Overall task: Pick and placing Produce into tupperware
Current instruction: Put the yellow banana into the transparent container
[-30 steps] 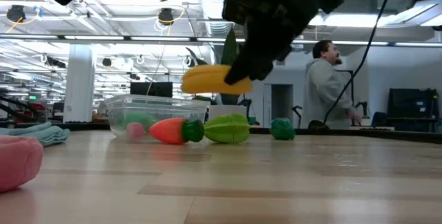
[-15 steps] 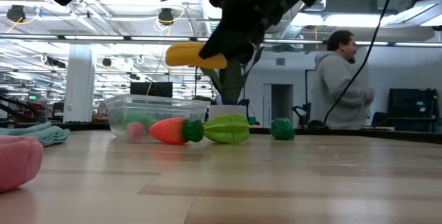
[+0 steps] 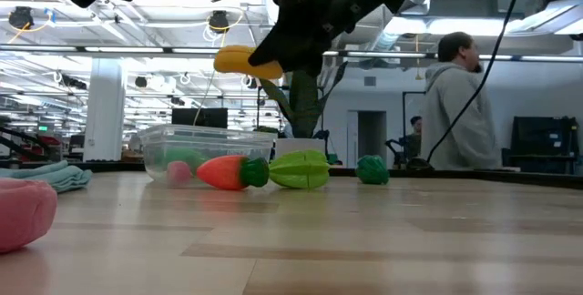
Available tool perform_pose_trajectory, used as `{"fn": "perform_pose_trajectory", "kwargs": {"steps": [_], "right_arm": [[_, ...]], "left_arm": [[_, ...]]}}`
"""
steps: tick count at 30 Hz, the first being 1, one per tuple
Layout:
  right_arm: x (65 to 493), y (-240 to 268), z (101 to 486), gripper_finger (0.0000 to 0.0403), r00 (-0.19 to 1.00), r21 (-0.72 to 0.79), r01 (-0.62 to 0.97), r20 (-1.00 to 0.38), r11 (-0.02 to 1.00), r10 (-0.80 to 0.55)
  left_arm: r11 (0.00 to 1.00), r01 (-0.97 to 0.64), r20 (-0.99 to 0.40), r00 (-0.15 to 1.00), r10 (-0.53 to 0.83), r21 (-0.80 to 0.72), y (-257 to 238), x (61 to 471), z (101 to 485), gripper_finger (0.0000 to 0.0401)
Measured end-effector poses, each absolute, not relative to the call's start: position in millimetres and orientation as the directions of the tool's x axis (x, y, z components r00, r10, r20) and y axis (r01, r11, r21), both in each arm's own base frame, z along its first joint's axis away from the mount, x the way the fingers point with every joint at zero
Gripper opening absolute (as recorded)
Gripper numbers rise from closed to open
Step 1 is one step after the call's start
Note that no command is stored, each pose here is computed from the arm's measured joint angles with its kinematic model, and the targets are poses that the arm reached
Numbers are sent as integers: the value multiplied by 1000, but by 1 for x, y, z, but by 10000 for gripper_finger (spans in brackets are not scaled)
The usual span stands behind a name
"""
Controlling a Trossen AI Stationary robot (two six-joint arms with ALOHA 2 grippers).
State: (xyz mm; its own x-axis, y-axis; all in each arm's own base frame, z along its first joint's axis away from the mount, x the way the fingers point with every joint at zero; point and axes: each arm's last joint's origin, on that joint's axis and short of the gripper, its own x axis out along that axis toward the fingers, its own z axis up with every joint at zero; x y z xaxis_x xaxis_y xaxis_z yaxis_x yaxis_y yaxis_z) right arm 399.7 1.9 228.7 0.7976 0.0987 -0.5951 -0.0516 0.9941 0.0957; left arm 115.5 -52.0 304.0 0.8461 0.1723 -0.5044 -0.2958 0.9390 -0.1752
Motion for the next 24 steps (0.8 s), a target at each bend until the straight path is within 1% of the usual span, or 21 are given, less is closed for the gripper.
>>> {"fn": "perform_pose_trajectory", "kwargs": {"steps": [9,15,24], "right_arm": [[405,-7,237,147,856,59,1,-516,998,30],[408,-16,242,139,891,59,20,-454,998,9],[410,-21,246,146,910,60,29,-415,998,-2]], "left_arm": [[936,-312,-496,846,195,-165,-51,115,304,197],[934,-318,-493,846,202,-162,-51,115,304,197],[933,-322,-490,846,207,-161,-51,115,304,197]]}}
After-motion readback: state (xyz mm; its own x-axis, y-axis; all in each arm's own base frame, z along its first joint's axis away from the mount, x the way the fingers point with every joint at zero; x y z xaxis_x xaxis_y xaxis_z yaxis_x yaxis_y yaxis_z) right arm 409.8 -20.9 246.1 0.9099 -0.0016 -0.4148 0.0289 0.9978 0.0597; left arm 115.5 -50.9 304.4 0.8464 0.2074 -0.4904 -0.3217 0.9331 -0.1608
